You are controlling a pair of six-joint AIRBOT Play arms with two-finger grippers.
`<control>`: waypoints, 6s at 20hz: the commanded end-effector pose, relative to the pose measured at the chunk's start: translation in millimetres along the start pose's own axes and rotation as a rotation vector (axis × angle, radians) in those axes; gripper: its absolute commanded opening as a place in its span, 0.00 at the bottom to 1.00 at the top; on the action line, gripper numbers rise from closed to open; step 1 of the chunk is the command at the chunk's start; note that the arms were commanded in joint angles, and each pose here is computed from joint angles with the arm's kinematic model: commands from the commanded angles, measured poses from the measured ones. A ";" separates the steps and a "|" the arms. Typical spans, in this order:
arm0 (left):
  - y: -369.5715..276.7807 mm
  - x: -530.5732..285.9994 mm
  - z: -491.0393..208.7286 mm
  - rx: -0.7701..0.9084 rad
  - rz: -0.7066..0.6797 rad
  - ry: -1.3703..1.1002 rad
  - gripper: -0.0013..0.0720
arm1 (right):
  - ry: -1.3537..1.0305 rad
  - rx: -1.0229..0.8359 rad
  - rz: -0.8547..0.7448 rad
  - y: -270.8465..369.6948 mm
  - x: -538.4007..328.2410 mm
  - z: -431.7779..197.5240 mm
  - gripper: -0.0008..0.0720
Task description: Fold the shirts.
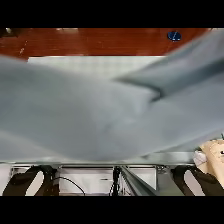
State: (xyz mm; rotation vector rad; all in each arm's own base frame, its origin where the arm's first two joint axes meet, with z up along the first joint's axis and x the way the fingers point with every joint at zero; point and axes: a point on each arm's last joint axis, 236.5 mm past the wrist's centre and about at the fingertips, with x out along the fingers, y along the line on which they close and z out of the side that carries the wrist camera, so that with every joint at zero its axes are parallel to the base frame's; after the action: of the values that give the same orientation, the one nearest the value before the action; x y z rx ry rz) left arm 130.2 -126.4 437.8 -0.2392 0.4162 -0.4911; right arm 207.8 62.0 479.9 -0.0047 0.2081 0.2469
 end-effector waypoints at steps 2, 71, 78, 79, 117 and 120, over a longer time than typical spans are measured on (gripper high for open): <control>7.0 30.2 -66.3 -0.138 -0.082 0.283 0.04 | 0.462 0.113 0.024 -22.4 33.7 -98.1 0.04; 306.0 322.0 -288.7 -0.352 0.077 0.556 0.05 | 0.977 0.891 0.074 6.2 198.4 -558.2 0.05; 346.4 280.6 -267.0 -0.461 0.103 0.529 0.76 | 0.773 0.807 0.119 0.6 206.4 -487.5 0.05; 360.2 272.3 -261.3 -0.479 0.130 0.506 0.76 | 0.775 0.812 0.126 2.5 205.4 -485.9 0.05; 396.7 302.6 -355.1 -0.533 0.023 0.928 0.53 | 0.809 0.913 0.180 21.3 199.4 -479.4 0.05; 393.0 319.5 -349.9 -0.530 0.019 0.934 0.53 | 0.809 0.942 0.203 27.1 198.8 -475.1 0.05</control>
State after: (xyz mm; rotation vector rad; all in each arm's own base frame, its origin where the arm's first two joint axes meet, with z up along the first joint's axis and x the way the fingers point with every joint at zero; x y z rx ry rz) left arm 378.8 14.0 -103.9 -0.5108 1.4673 -0.4488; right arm 294.0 115.8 -30.5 0.8327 1.1150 0.2988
